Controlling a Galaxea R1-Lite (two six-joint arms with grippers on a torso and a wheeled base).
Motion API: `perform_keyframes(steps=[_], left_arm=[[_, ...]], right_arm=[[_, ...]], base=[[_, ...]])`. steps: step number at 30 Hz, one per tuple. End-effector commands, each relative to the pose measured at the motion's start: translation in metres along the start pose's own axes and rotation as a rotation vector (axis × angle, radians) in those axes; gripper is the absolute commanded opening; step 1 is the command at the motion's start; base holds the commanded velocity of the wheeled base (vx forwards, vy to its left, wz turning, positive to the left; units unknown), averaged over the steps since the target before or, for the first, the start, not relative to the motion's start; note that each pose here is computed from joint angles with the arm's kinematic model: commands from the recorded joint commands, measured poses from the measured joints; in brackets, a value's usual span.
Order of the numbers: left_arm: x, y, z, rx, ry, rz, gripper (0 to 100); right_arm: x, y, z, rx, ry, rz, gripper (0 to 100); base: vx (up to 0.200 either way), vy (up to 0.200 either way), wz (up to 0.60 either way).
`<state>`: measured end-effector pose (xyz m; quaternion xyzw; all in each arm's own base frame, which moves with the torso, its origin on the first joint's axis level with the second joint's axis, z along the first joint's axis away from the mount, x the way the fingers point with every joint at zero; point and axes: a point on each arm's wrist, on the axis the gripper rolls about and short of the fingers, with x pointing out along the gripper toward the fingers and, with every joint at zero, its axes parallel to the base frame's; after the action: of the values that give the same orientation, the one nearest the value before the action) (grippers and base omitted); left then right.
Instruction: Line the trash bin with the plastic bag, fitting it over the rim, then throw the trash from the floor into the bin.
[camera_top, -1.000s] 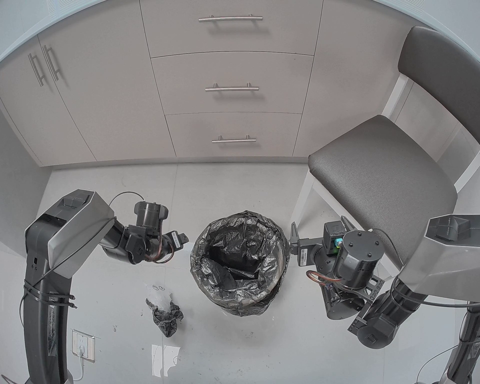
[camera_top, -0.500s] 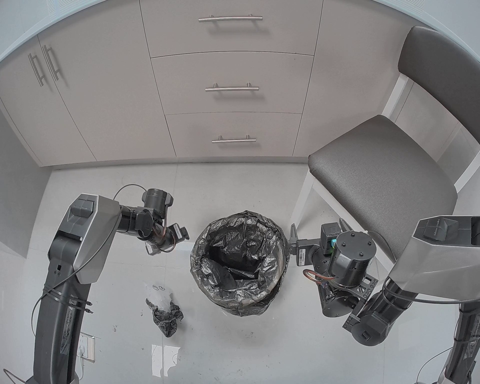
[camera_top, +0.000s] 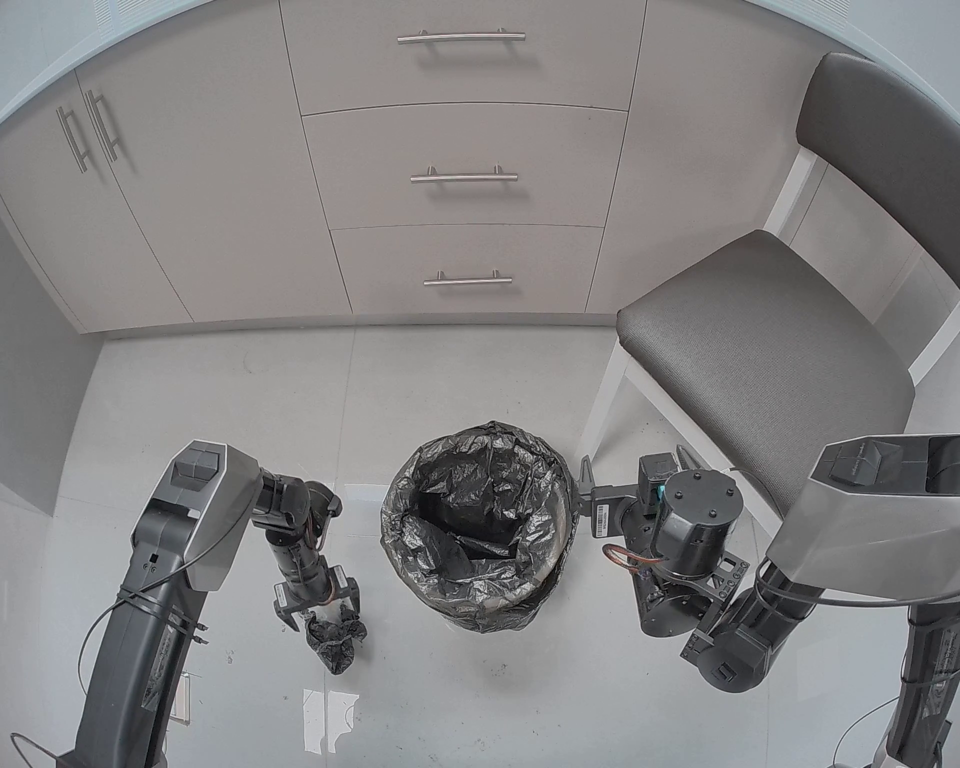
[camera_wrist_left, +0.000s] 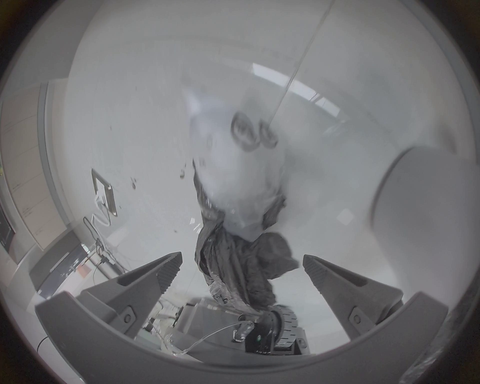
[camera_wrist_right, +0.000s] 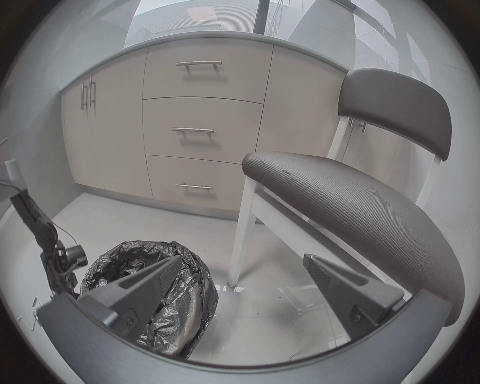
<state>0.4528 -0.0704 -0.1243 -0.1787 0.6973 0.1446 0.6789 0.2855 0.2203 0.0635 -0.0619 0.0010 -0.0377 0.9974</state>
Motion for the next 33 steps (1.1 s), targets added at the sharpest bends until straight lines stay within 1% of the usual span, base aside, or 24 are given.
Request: perform_keyframes(steps=[1,4,6,10,17,20,24,28,33], left_arm=[[0.052,0.016,-0.015,-0.014,0.129,0.086,100],[0.076,0.025,-0.026,-0.016,0.208,0.139,100],[0.083,0.028,-0.029,-0.017,0.224,0.150,100],[0.083,0.028,-0.028,-0.022,0.227,0.132,100],[0.085,0.027,-0.017,-0.033,0.161,0.072,100],[0.086,0.024,-0.013,-0.034,0.105,0.048,100],[0.087,0.021,-0.007,-0.018,0.034,0.039,100],[0.087,0.020,-0.006,0.015,0.022,0.040,100],[0.087,0.020,-0.007,0.025,0.030,0.045,100]], right_arm=[[0.000,0.000,-0.001,0.010,-0.006,-0.001,100],[0.000,0.000,-0.002,0.014,-0.004,0.000,100],[0.000,0.001,-0.005,0.012,0.003,0.000,100],[0.001,0.001,-0.010,0.005,0.012,0.000,100],[0.001,0.002,-0.009,0.005,0.011,0.002,100],[0.000,0.001,-0.010,0.003,0.015,0.002,100],[-0.002,0.004,-0.014,0.001,0.023,0.014,100],[-0.002,0.005,-0.015,-0.001,0.025,0.015,100],[-0.002,0.005,-0.016,-0.002,0.026,0.016,100]], base=[[0.000,0.000,0.00],[0.000,0.000,0.00],[0.000,0.000,0.00],[0.000,0.000,0.00],[0.000,0.000,0.00],[0.000,0.000,0.00],[0.000,0.000,0.00],[0.000,0.000,0.00],[0.000,0.000,0.00]])
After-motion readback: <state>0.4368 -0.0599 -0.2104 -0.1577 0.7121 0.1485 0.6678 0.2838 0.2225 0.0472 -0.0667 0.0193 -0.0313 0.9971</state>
